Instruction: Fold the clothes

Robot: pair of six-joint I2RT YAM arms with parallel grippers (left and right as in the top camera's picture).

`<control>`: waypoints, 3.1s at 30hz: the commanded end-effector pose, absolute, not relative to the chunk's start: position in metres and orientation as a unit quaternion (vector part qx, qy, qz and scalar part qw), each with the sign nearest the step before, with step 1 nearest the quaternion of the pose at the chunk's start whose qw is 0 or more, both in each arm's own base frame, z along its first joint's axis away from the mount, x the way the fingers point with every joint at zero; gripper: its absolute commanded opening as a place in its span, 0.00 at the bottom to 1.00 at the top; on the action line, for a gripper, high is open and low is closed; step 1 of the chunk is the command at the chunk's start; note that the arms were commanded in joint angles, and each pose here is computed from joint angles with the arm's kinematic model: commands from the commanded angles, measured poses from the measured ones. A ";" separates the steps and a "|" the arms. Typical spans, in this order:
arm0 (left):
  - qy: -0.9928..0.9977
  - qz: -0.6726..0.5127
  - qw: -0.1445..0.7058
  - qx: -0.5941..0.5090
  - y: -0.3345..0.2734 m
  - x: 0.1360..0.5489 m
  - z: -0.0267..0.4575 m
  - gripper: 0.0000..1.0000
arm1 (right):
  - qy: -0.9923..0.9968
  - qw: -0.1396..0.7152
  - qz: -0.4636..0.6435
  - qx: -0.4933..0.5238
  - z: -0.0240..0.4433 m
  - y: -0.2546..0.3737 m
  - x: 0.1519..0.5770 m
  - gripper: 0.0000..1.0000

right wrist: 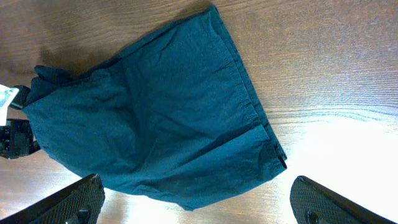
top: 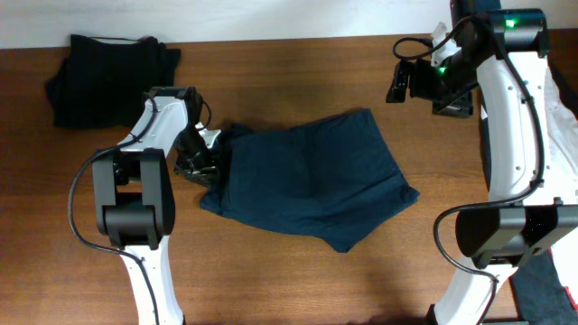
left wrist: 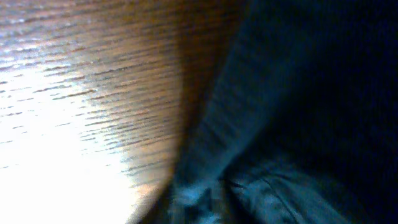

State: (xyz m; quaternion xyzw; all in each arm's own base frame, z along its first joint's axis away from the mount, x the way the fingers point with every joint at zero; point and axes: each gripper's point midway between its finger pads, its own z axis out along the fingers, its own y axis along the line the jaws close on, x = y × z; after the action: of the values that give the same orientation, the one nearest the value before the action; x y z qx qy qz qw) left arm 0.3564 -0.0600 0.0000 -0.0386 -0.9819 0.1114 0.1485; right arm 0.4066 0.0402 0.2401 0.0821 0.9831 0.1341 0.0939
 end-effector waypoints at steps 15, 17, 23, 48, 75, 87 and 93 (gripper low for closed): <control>-0.983 0.037 0.136 0.119 0.038 0.372 0.061 0.01 | 0.984 0.104 0.119 0.084 0.240 0.035 0.410 0.99; -0.980 0.018 0.133 0.149 0.064 0.369 0.079 0.01 | 0.984 0.104 0.117 0.084 0.240 0.034 0.410 0.99; -0.974 0.020 0.119 0.191 0.097 0.359 0.107 0.00 | 0.987 0.096 0.121 0.053 0.218 0.061 0.419 0.99; -0.973 0.021 0.125 0.193 0.097 0.356 0.108 0.01 | 0.995 -0.016 0.045 -0.088 0.004 0.185 0.422 0.73; -0.966 0.041 0.083 0.243 0.092 0.379 0.104 0.51 | 0.992 -0.039 -0.056 0.109 0.093 0.037 0.440 0.99; -0.966 0.196 -0.103 -0.134 -0.164 0.464 0.118 0.01 | 0.984 -0.083 0.139 0.080 0.113 0.092 0.428 0.10; -0.976 0.135 -0.092 -0.147 -0.188 0.464 0.084 0.01 | 0.988 -0.100 0.107 0.047 0.100 0.115 0.416 0.10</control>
State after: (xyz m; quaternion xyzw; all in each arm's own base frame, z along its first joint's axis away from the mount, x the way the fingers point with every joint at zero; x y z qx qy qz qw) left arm 0.4569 -0.1991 0.0964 -0.1610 -0.9692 0.1606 -0.0948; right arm 0.4219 0.1036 0.1014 0.0687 0.9856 0.1194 -0.0985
